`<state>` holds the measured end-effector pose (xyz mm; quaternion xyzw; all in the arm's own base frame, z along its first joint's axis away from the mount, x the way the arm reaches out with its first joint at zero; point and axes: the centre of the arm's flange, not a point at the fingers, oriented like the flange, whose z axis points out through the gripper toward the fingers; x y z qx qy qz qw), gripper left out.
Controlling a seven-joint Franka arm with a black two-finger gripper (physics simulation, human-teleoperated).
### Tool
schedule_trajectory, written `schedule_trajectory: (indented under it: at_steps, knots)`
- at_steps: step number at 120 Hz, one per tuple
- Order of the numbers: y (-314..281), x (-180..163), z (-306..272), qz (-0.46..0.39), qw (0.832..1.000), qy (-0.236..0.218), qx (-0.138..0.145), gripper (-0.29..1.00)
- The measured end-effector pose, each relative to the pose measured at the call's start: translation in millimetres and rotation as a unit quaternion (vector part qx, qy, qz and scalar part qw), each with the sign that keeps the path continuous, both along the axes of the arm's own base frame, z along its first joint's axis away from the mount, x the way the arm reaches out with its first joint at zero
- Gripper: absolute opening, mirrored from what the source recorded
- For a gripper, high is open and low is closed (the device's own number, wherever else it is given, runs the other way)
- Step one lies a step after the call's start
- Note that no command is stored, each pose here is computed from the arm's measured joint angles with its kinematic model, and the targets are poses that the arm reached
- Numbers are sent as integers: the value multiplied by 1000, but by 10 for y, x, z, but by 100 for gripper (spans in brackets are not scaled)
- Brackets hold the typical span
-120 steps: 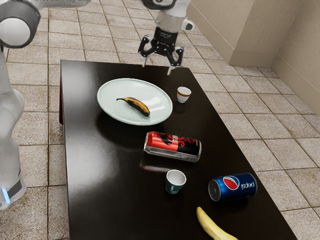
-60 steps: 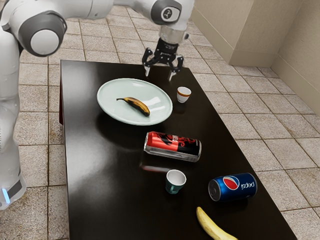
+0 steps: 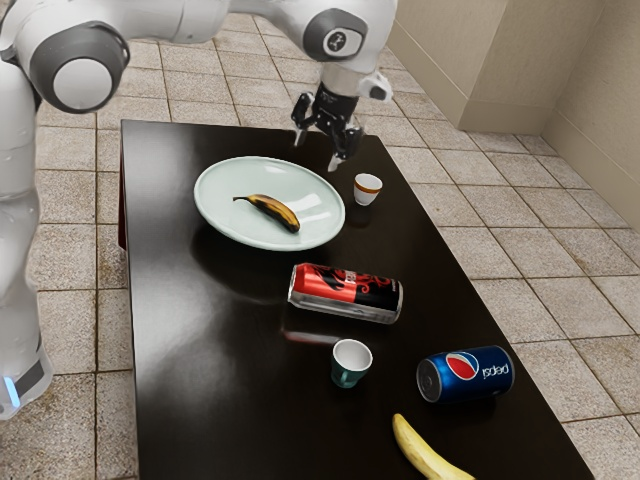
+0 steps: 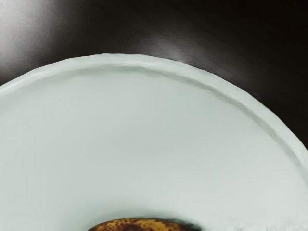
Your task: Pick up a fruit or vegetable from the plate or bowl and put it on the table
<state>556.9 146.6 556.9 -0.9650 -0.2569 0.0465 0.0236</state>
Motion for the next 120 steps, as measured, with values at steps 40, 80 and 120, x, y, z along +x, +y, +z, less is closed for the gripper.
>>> schedule_trajectory:
  at_steps: [40, 80, 120]
  knots:
    - [206, -769, -162, -252, 967, -46, -11, 70]
    - [144, -720, -388, -452, 890, -55, -19, 70]
    - [29, -734, -867, -555, 827, -65, -59, 70]
